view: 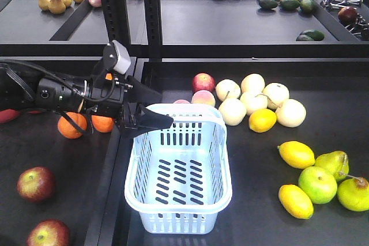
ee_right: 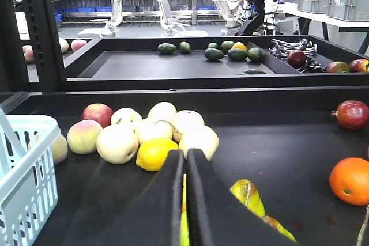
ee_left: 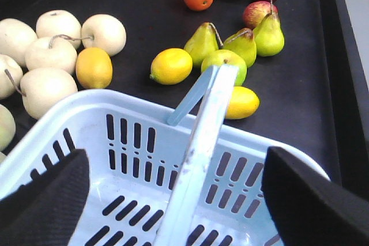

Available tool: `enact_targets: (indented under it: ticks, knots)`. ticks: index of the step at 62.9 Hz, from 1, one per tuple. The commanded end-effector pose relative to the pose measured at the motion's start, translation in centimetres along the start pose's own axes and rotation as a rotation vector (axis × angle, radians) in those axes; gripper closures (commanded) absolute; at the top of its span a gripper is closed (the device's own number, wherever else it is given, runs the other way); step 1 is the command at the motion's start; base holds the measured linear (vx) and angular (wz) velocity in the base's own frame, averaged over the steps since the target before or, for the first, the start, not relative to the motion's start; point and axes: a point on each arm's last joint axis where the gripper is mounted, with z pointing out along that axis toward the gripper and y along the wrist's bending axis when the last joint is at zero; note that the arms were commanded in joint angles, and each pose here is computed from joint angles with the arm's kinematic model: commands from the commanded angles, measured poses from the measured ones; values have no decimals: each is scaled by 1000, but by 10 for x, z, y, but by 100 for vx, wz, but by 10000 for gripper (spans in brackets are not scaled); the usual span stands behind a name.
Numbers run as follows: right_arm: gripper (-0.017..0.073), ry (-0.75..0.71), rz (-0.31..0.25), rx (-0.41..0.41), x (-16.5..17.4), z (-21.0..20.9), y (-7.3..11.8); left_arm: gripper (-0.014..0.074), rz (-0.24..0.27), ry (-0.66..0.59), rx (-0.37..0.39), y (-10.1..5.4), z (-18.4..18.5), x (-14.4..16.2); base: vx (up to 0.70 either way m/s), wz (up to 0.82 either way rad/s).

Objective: Pick three apples into basket with both arms
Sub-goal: 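Reach the left gripper to the basket handle and close on it, then lift the light-blue basket off the table with the left gripper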

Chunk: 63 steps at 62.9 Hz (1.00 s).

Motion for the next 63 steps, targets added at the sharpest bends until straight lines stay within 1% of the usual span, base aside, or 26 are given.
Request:
enact_targets:
  ticks: [1, 12, 21, 25, 30, 33, 37, 44, 47, 53, 56, 63]
  knots:
    - [564, -74, -10, -8, -3, 0, 1, 4, 77, 14, 8, -5, -5, -13, 0, 0]
    - [564, -74, -10, -8, -3, 0, 1, 4, 45, 34, 22, 1, 4, 0, 0, 0]
    - [564, -74, -10, -8, -3, 0, 1, 4, 30, 43, 27, 4, 7, 5, 0, 0]
    - [564, -74, -10, -8, -3, 0, 1, 14, 26, 43, 26, 4, 8, 6, 0, 0]
    - [564, -74, -10, -8, -3, 0, 1, 51, 20, 44, 24, 4, 8, 6, 0, 0]
    - [564, -74, -10, -8, -3, 0, 1, 93, 19, 44, 23, 4, 7, 5, 0, 0]
    - [564, -74, -10, -8, -3, 0, 1, 180, 17, 44, 23, 4, 7, 5, 0, 0]
    - [564, -74, -10, -8, -3, 0, 1, 355, -35, 44, 21, 4, 7, 5, 0, 0]
    - [564, -74, -10, -8, -3, 0, 1, 458, -58, 43, 25, 3, 7, 5, 0, 0]
    - [564, -74, -10, -8, -3, 0, 1, 601, -86, 39, 40, 1, 6, 3, 0, 0]
    - [564, -74, -10, -8, -3, 0, 1, 603, -103, 35, 58, -1, 5, 1, 0, 0]
    - [564, -74, -10, -8, -3, 0, 1, 601, -109, 12, 93, -11, -3, -10, 0, 0]
